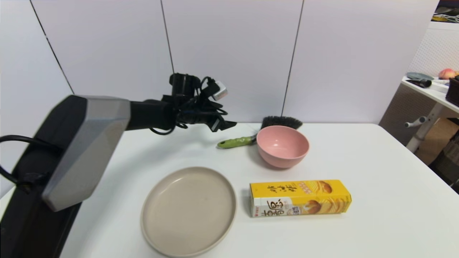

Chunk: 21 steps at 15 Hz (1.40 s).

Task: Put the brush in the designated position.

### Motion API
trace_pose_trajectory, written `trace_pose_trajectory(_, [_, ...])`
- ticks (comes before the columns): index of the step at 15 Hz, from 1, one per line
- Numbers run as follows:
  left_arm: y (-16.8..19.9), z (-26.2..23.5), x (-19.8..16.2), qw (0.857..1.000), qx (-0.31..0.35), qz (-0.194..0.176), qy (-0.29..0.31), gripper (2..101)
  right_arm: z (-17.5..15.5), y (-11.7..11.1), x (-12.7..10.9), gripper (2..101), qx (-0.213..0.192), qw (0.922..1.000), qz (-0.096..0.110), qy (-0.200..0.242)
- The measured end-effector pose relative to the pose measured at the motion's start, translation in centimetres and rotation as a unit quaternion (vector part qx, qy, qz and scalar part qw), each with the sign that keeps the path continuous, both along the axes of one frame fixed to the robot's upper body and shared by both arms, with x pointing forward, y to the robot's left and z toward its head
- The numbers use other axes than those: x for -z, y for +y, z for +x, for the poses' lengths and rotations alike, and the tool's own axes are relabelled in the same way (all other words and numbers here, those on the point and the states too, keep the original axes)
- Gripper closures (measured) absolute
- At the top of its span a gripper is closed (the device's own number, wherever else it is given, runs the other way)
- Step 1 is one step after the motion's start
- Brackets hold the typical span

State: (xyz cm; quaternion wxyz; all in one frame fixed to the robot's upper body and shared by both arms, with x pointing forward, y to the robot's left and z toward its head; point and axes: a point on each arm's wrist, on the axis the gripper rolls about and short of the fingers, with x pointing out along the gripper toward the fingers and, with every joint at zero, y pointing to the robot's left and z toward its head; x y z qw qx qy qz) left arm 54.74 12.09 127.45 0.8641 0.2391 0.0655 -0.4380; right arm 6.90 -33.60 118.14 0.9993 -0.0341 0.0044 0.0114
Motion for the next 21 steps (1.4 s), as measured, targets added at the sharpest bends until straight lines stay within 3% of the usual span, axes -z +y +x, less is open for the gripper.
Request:
trace_pose_trajectory(4, [7.7,-7.2,-6.8,0.988,-0.034,0.113,0.102,12.3,0.0,0.0,0.0,5.0,0.0,1.0,0.0,0.0])
trace_pose_trajectory(6, [11.7,-13.0,-8.4,0.968,-0.076,0.151,0.186,10.8,0.0,0.0,0.0,5.0,0.0,1.0,0.0,0.0])
trace_pose_trajectory(8, [15.1,-19.6,-8.9,0.948,-0.123,0.157,0.25,9.5,0.0,0.0,0.0,5.0,0.0,1.0,0.0,0.0])
trace_pose_trajectory(10, [17.5,-25.7,-8.0,0.94,-0.181,0.125,0.262,8.5,0.0,0.0,0.0,5.0,0.0,1.0,0.0,0.0])
trace_pose_trajectory(12, [18.8,-31.1,-5.8,0.939,-0.235,0.067,0.242,7.8,0.0,0.0,0.0,5.0,0.0,1.0,0.0,0.0])
trace_pose_trajectory(16, [20.5,-39.7,-1.5,0.934,-0.341,-0.052,0.09,6.8,0.0,0.0,0.0,5.0,0.0,1.0,0.0,0.0])
trace_pose_trajectory(19, [21.1,-44.6,2.6,0.911,-0.394,-0.12,-0.018,6.3,0.0,0.0,0.0,5.0,0.0,1.0,0.0,0.0])
trace_pose_trajectory(21, [21.2,-46.6,5.8,0.897,-0.411,-0.154,-0.051,6.2,0.0,0.0,0.0,5.0,0.0,1.0,0.001,0.0])
